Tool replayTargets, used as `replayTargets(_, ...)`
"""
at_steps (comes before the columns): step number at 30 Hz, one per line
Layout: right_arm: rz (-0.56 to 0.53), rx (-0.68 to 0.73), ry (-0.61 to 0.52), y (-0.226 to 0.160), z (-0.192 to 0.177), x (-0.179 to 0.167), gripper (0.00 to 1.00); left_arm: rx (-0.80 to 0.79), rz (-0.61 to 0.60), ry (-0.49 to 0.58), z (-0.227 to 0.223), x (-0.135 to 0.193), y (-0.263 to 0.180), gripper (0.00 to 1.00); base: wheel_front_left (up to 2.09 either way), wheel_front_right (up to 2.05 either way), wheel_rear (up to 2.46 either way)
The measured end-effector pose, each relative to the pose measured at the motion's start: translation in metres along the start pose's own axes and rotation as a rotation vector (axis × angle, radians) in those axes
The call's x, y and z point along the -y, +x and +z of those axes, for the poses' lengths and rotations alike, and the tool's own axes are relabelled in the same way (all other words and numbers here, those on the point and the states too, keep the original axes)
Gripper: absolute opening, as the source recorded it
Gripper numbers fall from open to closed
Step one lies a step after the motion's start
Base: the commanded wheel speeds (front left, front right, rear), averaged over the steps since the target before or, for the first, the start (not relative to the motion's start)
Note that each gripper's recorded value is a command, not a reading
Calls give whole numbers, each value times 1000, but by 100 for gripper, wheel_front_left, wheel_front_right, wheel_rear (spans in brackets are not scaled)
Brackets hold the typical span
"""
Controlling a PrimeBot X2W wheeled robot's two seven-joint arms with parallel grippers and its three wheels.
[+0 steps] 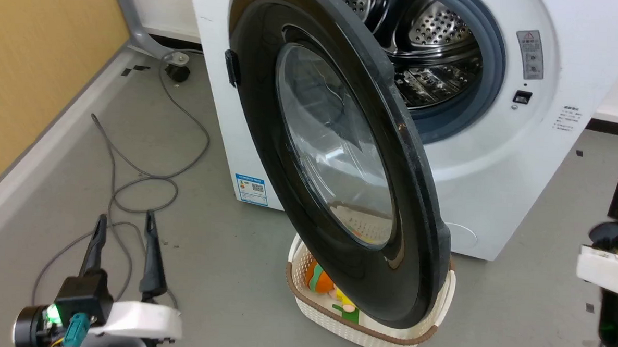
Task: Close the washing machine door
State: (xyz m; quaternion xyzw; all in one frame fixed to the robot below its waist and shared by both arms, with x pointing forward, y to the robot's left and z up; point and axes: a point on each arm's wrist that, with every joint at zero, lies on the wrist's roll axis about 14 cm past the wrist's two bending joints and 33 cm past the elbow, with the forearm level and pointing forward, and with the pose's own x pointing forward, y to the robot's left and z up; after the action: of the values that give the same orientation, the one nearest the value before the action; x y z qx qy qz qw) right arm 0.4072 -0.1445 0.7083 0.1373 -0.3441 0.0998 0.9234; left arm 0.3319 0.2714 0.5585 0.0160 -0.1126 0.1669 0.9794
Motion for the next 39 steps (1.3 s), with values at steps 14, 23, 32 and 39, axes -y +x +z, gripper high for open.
replayTargets(14,427,135,377,8,56,-134,0,-26,27,21,-7,-14,-22,100,0,0,0)
replayTargets(23,714,-91,368,-48,13,-199,0,-27,10,27,-9,-7,-20,100,0,0,0)
replayTargets(32,829,-391,292,-124,-59,-215,0,-34,-14,22,-12,3,-16,100,0,0,0)
replayTargets(39,754,-586,175,-155,-116,-176,0,-58,-30,23,-21,12,-10,100,0,0,0)
